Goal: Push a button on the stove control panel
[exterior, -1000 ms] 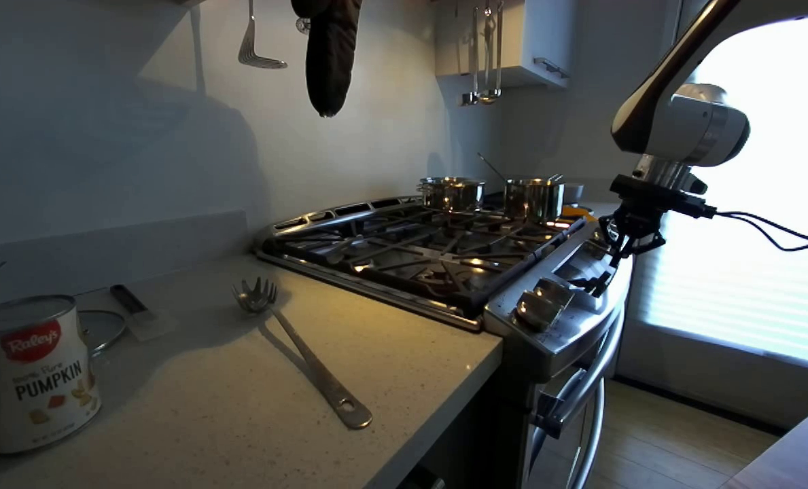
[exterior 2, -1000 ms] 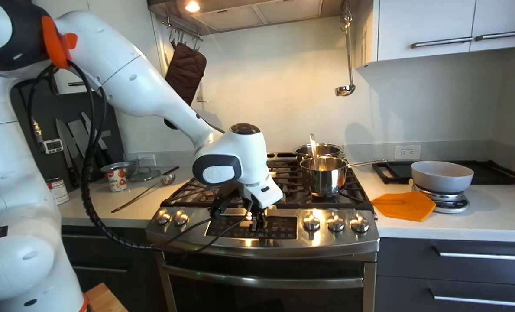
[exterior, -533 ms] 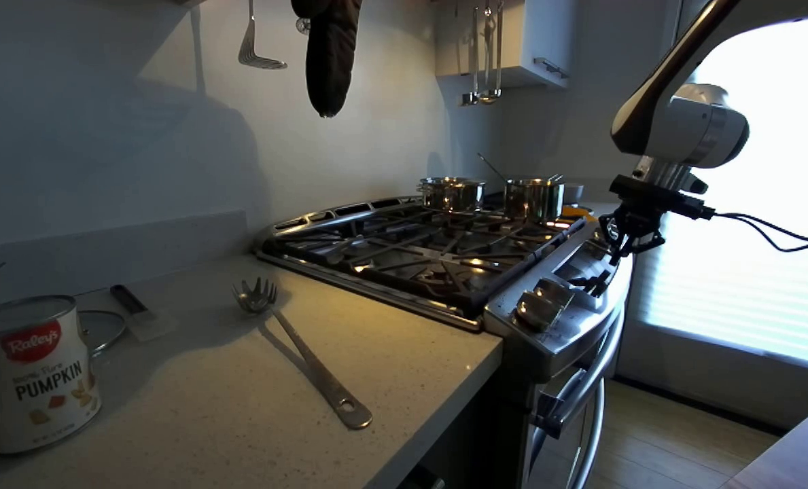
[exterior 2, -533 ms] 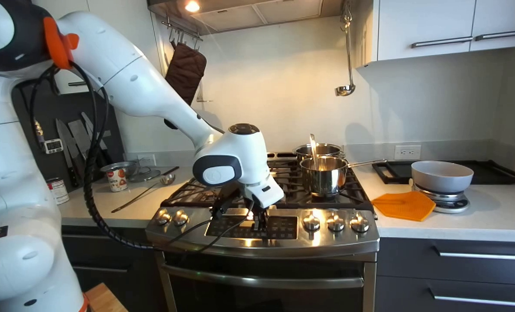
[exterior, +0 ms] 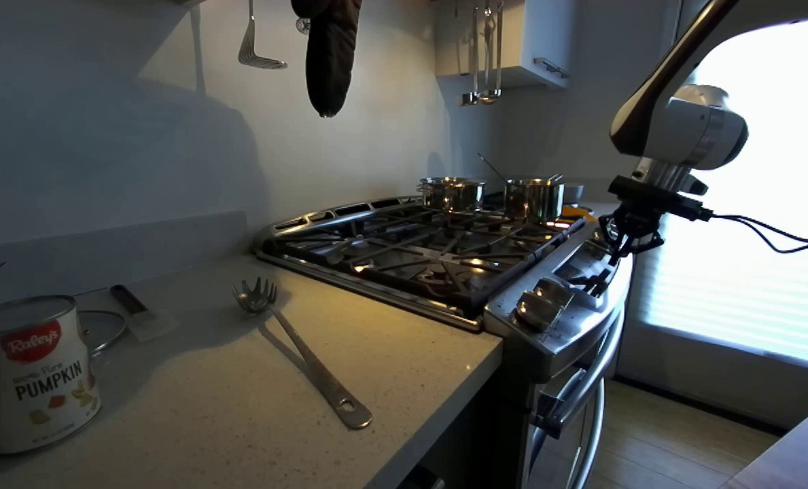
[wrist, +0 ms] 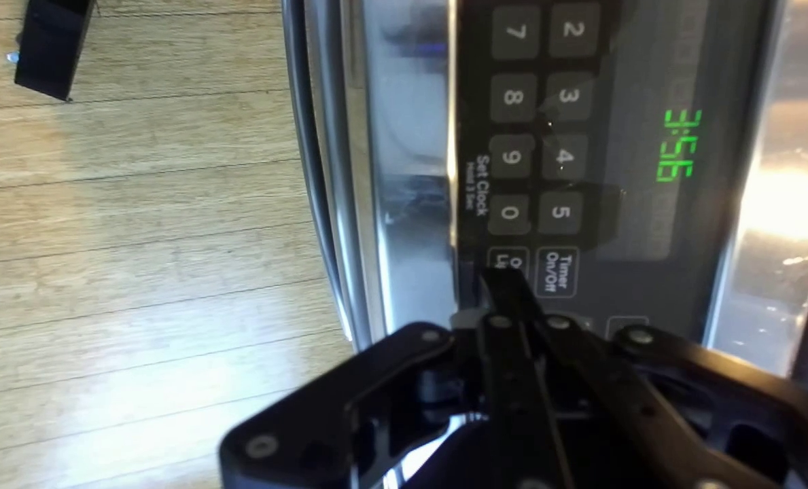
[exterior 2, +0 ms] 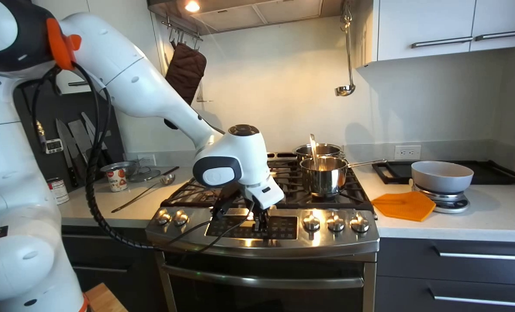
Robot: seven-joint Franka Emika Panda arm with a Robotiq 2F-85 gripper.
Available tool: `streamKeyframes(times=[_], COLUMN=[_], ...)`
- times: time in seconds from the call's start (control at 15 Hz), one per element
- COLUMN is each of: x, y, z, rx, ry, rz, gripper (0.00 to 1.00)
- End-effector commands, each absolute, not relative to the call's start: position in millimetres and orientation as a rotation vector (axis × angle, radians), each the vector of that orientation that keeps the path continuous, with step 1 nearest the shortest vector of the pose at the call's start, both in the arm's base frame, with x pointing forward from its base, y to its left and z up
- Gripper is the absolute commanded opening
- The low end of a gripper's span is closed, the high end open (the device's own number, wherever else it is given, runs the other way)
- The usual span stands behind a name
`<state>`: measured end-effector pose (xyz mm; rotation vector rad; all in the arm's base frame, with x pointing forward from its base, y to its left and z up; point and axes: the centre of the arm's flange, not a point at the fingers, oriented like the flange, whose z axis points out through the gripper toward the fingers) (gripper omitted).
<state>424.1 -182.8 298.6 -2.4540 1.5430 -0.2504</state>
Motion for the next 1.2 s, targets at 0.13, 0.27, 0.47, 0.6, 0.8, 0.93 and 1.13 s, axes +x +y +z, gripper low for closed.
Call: streamKeyframes(times=[0.13, 0.27, 0.47, 0.6, 0.8, 0.93, 1.13], x=[427.7, 428.7, 430.7, 431.9, 434.1, 436.4, 439.3], y=[-182.5, -182.0, -180.2, -178.7, -175.3, -171.6, -167.5], z=[287.3, 285.9, 283.7, 283.6, 281.7, 277.7, 273.8], rx=[-2.440, -2.440, -2.440, -2.441, -2.450, -2.461, -2.473], ry=[1.551, 1.553, 1.556, 1.555, 1.554, 1.553, 1.549], rz=[-0.268, -0.273, -0.282, -0.283, -0.275, -0.267, -0.259], gripper=[0.00, 0.00, 0.00, 0.00, 0.00, 0.00, 0.00])
